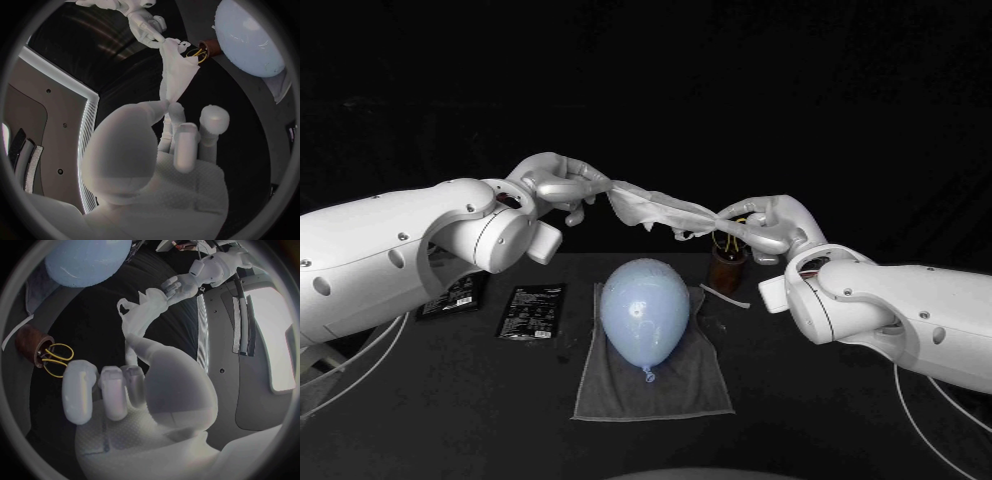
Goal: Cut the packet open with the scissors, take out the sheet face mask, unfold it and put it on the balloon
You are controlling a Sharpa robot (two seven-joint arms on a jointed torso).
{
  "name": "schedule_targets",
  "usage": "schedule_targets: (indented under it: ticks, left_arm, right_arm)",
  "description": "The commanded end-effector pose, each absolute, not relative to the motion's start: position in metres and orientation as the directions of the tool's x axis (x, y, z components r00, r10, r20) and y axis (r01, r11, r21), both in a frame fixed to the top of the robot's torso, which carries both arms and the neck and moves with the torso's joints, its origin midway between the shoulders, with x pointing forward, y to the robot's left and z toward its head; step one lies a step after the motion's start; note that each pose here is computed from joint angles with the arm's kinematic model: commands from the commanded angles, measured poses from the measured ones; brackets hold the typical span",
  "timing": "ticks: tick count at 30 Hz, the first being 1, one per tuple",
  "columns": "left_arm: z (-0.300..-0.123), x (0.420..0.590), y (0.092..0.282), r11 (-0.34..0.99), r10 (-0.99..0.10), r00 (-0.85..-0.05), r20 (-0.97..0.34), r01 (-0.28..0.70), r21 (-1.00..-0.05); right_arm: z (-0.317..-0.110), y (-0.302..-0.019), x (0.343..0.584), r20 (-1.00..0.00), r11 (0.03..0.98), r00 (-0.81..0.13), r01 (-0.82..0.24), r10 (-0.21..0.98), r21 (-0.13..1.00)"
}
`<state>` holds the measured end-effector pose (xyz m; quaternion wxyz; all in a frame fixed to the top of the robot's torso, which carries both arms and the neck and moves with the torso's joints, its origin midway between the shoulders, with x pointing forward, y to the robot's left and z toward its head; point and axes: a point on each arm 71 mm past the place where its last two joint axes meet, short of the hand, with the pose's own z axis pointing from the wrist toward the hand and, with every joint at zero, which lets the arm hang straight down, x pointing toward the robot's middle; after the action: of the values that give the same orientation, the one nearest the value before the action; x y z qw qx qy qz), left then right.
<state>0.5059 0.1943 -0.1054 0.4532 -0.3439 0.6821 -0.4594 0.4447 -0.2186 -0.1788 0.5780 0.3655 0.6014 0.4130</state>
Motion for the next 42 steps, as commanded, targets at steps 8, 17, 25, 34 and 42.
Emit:
schedule_targets:
  ticks: [8, 17, 25, 34, 42]
  left_arm:
    - [-0.077, 0.515, 0.184, 0.331, -0.877, -0.372, -0.303, -0.013, -0.944]
    - [-0.06, 0.517, 0.18, 0.351, -0.859, -0.392, -0.331, 0.02, -0.936]
    - [-0.053, 0.516, 0.172, 0.395, -0.82, -0.425, -0.384, 0.065, -0.916]
    - [-0.051, 0.511, 0.159, 0.461, -0.749, -0.471, -0.466, 0.136, -0.877]
    - [-0.053, 0.513, 0.157, 0.491, -0.716, -0.496, -0.491, 0.141, -0.86]
  right_arm:
    - [-0.192, -0.208, 0.443, -0.379, 0.381, -0.066, 0.017, 0.923, 0.925]
    - [-0.215, -0.195, 0.438, -0.355, 0.361, -0.086, 0.073, 0.931, 0.93]
    - [-0.224, -0.18, 0.434, -0.299, 0.309, -0.124, 0.072, 0.946, 0.948]
    - [-0.225, -0.16, 0.431, -0.259, 0.274, -0.209, 0.042, 0.943, 0.961]
    - [-0.225, -0.151, 0.432, -0.273, 0.283, -0.284, -0.005, 0.919, 0.959]
